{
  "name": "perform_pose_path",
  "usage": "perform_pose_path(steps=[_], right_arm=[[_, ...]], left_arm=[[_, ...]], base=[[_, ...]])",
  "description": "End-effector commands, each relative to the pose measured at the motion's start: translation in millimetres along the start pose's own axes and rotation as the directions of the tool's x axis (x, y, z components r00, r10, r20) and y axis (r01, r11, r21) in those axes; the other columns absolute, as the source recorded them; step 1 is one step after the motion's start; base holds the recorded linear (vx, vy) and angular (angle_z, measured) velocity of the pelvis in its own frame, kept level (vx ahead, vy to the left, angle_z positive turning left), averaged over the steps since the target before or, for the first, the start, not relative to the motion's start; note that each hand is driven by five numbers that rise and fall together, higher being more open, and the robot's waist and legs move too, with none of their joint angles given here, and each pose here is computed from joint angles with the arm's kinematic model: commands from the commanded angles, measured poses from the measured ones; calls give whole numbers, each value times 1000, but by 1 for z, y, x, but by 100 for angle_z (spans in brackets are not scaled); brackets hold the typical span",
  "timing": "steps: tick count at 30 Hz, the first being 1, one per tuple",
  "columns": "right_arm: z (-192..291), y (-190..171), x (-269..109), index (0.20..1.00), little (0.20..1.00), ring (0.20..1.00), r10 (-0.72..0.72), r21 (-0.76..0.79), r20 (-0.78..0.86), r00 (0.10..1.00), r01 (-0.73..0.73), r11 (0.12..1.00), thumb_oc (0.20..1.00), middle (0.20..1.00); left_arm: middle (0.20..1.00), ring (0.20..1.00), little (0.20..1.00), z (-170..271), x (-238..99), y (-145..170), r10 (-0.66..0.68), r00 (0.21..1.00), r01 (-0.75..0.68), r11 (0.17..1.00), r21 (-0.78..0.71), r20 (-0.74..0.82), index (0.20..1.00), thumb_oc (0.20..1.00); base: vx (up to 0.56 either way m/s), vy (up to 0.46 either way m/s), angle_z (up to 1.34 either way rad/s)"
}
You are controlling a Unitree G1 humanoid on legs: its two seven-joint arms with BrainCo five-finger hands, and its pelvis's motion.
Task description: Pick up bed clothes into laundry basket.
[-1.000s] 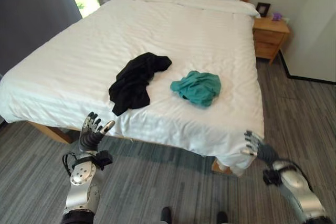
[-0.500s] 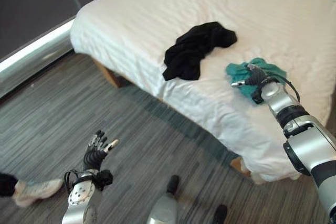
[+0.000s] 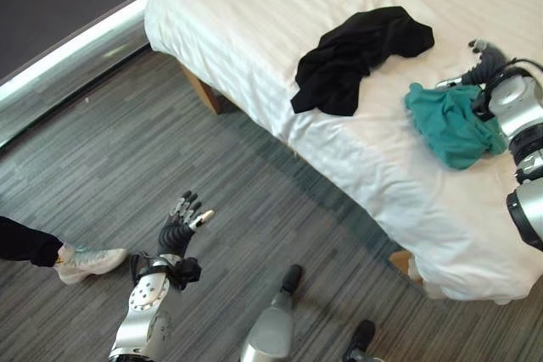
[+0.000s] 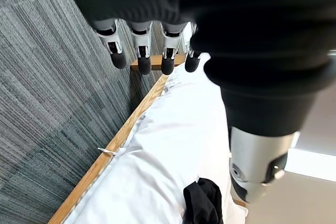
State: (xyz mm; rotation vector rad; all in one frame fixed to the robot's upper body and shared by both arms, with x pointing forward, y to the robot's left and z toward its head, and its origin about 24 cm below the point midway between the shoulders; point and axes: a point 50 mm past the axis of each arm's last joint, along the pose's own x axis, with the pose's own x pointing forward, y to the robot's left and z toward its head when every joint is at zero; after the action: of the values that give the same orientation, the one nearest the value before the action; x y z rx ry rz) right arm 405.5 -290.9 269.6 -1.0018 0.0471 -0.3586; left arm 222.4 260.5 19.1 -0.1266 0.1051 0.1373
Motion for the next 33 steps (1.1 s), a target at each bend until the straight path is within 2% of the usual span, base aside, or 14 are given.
perform_pose_path(steps=[1,6,11,13,14,21,22,23,25,27,28,29,31,33], right_arm=[[19,-43,0,1000,1000,1000,-131,-110,80,988,139,984,1000,1000],[-1,-50,-2,1000,1000,1000,-159,-159,16,987,159,974,1000,1000],[-39,-74,-9,1000,1000,1000,-212,-310,-105,972,170,935,1000,1000],[-53,-84,-14,1000,1000,1000,-235,-402,-149,961,158,902,1000,1000],[-59,-86,-15,1000,1000,1000,-230,-520,-163,959,114,846,1000,1000],[-75,-100,-22,1000,1000,1000,-243,-693,-202,949,37,720,1000,1000],[-72,-95,-20,313,313,313,-224,-690,-189,956,33,723,313,313],[-72,-95,-20,200,200,200,-224,-690,-189,956,33,723,200,200],[-66,-87,-17,200,200,200,-196,-683,-164,967,32,730,200,200],[-50,-79,-13,200,200,200,-184,-598,-83,979,99,795,200,200],[-36,-67,-10,200,200,200,-155,-553,-15,988,121,824,200,200],[-4,-30,-9,200,200,200,-74,-519,144,987,139,843,200,200],[67,12,-41,200,200,200,32,-268,510,860,123,955,200,200],[84,35,-85,200,200,200,90,-150,693,715,21,989,200,200]], left_arm=[[1000,1000,1000,26,2,1,-44,994,40,998,42,102,1000,1000],[1000,1000,1000,29,1,10,-12,994,7,999,38,113,1000,1000],[1000,1000,1000,30,-5,15,16,993,-18,1000,13,115,1000,1000],[1000,1000,1000,26,-9,19,28,995,-30,999,17,99,1000,1000],[1000,1000,1000,25,-10,21,36,995,-38,999,19,89,1000,1000],[1000,1000,1000,11,-17,23,86,995,-85,996,-23,56,1000,1000],[1000,1000,1000,12,-13,21,78,995,-77,997,-24,65,1000,1000],[1000,1000,1000,12,-13,21,78,995,-76,997,-24,65,1000,1000],[1000,1000,1000,17,-8,17,68,994,-67,998,-21,84,1000,1000],[1000,1000,1000,23,-4,15,63,991,-62,998,-15,116,1000,1000],[1000,1000,1000,28,-2,14,65,988,-65,998,-9,138,1000,1000],[1000,1000,1000,33,-2,15,79,984,-80,997,1,162,1000,1000],[1000,1000,1000,55,2,23,125,961,-140,989,44,248,1000,1000],[1000,1000,1000,74,3,31,148,939,-182,980,83,312,1000,1000]], base=[[4,-20,4],[-13,-20,8],[-63,-47,14],[-58,-36,19],[-62,-26,11],[-22,1,2],[0,0,0],[0,0,0],[0,0,0],[0,0,0],[10,49,0],[9,74,0],[8,81,-12],[7,48,-31]])
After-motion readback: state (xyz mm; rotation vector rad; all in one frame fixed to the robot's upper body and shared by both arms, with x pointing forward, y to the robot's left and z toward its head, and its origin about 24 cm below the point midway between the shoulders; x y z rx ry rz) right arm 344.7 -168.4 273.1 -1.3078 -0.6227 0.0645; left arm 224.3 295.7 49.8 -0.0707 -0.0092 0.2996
